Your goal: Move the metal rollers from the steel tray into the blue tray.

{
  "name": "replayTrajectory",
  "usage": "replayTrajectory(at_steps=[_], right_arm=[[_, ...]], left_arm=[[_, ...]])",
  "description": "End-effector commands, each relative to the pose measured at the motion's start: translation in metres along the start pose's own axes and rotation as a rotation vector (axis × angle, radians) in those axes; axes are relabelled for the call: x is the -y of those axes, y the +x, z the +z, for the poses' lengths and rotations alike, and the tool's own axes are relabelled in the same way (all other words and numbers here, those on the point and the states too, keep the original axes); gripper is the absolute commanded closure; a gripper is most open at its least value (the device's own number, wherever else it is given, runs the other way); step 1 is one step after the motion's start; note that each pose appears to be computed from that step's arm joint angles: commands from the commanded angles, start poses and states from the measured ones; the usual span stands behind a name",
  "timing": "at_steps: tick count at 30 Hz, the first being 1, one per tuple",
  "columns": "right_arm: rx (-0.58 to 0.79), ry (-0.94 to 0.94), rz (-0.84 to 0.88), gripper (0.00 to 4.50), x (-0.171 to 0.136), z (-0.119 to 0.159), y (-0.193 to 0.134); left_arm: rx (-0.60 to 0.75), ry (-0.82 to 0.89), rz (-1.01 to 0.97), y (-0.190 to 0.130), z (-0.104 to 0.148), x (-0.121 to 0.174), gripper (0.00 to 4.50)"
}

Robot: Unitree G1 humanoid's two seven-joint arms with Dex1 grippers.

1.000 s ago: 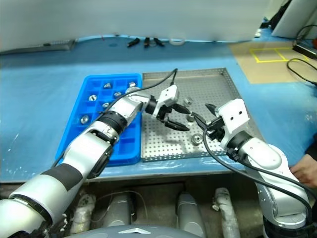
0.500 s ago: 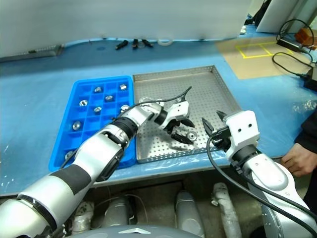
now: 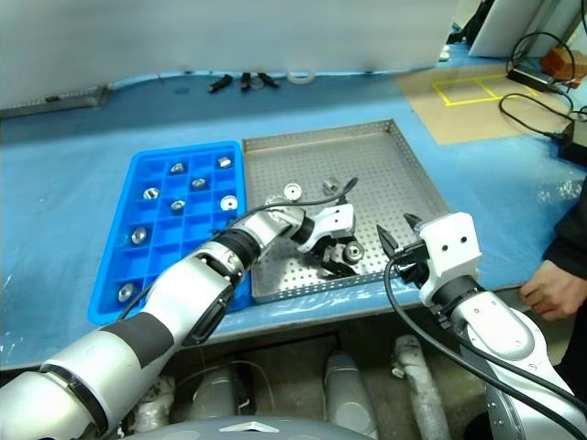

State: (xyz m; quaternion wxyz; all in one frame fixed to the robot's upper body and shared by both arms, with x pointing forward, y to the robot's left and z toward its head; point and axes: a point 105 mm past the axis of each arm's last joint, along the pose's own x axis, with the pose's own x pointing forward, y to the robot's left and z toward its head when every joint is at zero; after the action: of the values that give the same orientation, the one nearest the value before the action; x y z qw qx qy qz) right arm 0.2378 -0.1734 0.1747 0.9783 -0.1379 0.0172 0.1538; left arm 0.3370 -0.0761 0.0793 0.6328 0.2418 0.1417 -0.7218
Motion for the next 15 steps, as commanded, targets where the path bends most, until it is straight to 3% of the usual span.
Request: replayTrajectory(at_steps=[1,3,4,8,15], right_arm=[[0.055,-0.028,-0.014,2.13,0.0,0.012,-0.004],[0.055,-0.029,-0.012,2.13,0.0,0.012,-0.004],[0.056,-0.029,-0.01,2.13,0.0,0.012,-0.003],[0.065,-0.027,-0.002,2.13,0.0,0.014,-0.001],[0.072,-0.03,0.023,2.13,-0.003,0.016,0.003]], left_arm=[[-0.001,-0.019,0.039,0.004,-0.003,-0.002,1.12],[-0.016,-0.02,0.073,0.004,-0.007,-0.005,1.73],[-0.021,-0.019,0.065,0.003,-0.008,-0.004,1.73],[-0.011,-0.027,0.063,-0.001,-0.01,-0.004,2.63],[0.055,-0.066,0.069,-0.013,-0.003,-0.011,2.63]])
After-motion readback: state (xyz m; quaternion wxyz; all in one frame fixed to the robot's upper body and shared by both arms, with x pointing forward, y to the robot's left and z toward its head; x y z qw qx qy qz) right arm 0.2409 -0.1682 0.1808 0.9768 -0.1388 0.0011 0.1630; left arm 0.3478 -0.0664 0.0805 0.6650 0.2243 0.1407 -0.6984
